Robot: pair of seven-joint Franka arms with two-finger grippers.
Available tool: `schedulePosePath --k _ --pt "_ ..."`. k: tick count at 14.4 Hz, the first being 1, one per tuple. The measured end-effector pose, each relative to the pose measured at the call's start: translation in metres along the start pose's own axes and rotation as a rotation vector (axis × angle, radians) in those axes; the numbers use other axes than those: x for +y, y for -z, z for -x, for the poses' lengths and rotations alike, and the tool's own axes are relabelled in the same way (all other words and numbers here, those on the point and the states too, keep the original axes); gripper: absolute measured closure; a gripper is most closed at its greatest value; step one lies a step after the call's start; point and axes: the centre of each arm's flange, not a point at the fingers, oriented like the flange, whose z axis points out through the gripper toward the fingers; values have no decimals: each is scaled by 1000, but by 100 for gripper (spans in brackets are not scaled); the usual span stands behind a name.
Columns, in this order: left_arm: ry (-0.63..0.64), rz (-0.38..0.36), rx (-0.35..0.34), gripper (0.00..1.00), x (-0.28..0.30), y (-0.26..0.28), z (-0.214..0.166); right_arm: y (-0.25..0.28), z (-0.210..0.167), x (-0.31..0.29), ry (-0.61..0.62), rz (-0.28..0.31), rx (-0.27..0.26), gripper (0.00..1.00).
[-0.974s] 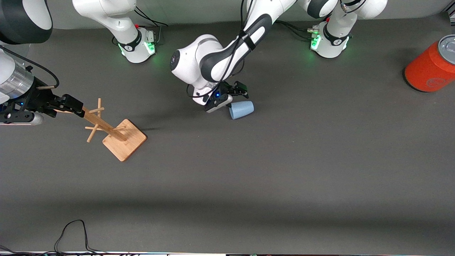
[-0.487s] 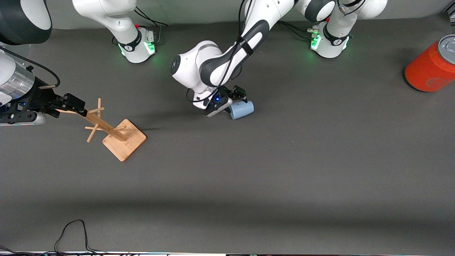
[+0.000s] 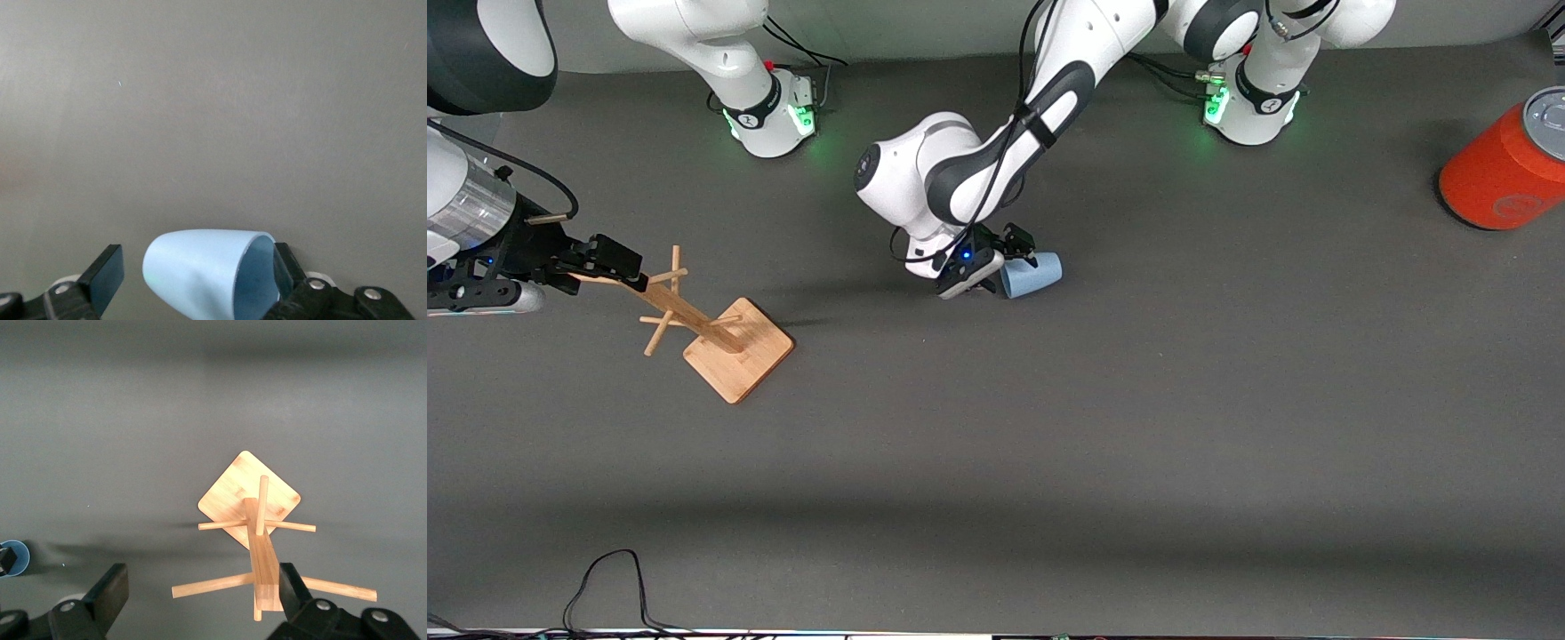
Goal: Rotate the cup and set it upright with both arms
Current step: 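Grasp the rim of the lying blue cup with the left gripper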
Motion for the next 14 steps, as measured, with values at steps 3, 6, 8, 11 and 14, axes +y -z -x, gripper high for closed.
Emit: schedulePosePath --k 3,6,8,11,14 --pt "-30 -41 15 0 12 -21 22 0 0 0 0 0 -1 0" --pt "-46 -104 15 0 12 -40 32 -1 0 0 0 0 -2 0" --pt "-47 -151 10 0 7 -47 33 -1 0 0 1 0 -1 0" --pt "-50 -173 10 0 5 -53 34 -1 0 0 4 0 0 0" --pt "-50 -173 11 0 5 -53 34 1 -3 0 32 -1 23 0"
